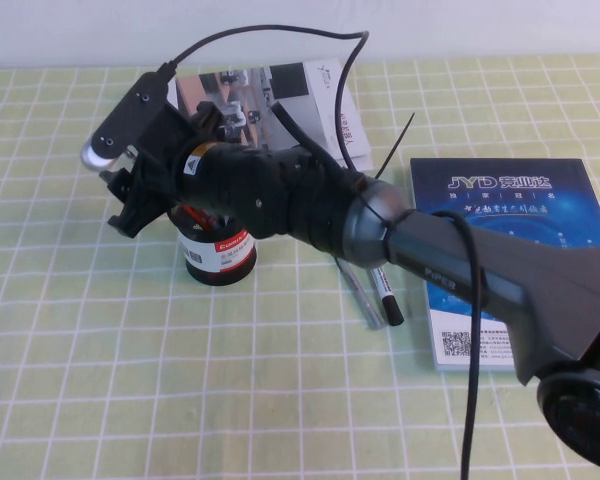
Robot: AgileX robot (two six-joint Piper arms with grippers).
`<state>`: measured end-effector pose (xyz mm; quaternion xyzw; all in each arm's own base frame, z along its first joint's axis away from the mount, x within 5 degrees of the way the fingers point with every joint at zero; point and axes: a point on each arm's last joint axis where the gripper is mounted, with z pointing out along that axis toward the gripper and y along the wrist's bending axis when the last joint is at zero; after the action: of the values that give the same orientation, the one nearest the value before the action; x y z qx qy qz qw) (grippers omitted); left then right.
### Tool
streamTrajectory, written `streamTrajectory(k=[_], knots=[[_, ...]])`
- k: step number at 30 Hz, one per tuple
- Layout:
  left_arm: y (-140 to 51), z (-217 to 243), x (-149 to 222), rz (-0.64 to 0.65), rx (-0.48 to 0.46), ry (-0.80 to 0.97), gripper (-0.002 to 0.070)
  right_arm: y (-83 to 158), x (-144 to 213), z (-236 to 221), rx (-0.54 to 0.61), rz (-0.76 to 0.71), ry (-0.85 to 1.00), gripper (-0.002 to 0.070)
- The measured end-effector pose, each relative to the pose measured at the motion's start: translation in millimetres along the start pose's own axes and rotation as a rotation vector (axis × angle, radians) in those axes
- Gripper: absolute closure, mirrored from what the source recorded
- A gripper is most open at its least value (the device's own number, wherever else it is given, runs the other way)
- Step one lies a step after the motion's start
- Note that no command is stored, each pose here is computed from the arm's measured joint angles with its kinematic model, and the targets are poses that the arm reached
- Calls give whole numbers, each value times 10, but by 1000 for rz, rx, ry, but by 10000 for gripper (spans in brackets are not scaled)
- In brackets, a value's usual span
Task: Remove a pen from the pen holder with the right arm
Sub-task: 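Take a marker out of the pen holder and lay it on the table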
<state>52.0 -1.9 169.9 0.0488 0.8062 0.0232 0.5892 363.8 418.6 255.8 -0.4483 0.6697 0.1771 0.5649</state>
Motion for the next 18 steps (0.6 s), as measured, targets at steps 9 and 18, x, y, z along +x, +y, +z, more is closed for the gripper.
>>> streamTrajectory(k=[9, 18], knots=[[0, 0, 0, 0, 0, 0, 680, -14, 49, 76, 5, -1, -1, 299], [0, 0, 0, 0, 0, 0, 680, -49, 60, 74, 11, -49, 1, 447]])
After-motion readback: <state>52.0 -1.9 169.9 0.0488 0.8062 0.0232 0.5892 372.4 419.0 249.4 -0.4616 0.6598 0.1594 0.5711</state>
